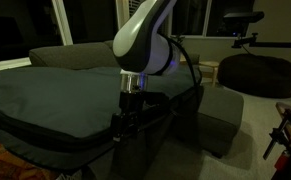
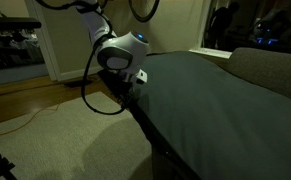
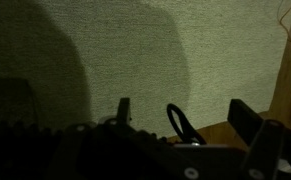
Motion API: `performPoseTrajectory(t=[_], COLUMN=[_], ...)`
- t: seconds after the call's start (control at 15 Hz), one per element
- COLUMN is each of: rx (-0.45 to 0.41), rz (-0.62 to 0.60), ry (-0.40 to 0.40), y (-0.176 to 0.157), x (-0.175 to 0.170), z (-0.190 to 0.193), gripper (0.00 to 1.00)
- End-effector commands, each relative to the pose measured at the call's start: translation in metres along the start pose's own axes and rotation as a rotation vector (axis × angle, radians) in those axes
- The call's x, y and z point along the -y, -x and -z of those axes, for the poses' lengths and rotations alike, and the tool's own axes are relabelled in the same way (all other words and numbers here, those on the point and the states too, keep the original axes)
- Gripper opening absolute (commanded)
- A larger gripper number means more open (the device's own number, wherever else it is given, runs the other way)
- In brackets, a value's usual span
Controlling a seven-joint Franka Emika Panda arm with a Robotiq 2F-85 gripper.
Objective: Close the zip
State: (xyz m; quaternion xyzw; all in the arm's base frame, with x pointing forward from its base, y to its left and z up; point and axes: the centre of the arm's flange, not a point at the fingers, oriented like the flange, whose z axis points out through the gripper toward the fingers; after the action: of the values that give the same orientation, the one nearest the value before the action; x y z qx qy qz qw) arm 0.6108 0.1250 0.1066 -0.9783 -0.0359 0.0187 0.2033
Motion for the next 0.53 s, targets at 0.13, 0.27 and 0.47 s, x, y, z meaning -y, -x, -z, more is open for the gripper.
performPoseTrajectory(t=[0.13,0.27,0.47], rx=[-0.059,-0.064,-0.072], rz=[-0.010,-0.012,-0.019], ry=[-0.014,-0.008,0.004], y=[-0.0029,-0.0008,0.0029], x=[0.0014,0.0014,-0.0014], z=[0.0073,0.0046,0.0012], gripper=[1.00,1.00,0.67])
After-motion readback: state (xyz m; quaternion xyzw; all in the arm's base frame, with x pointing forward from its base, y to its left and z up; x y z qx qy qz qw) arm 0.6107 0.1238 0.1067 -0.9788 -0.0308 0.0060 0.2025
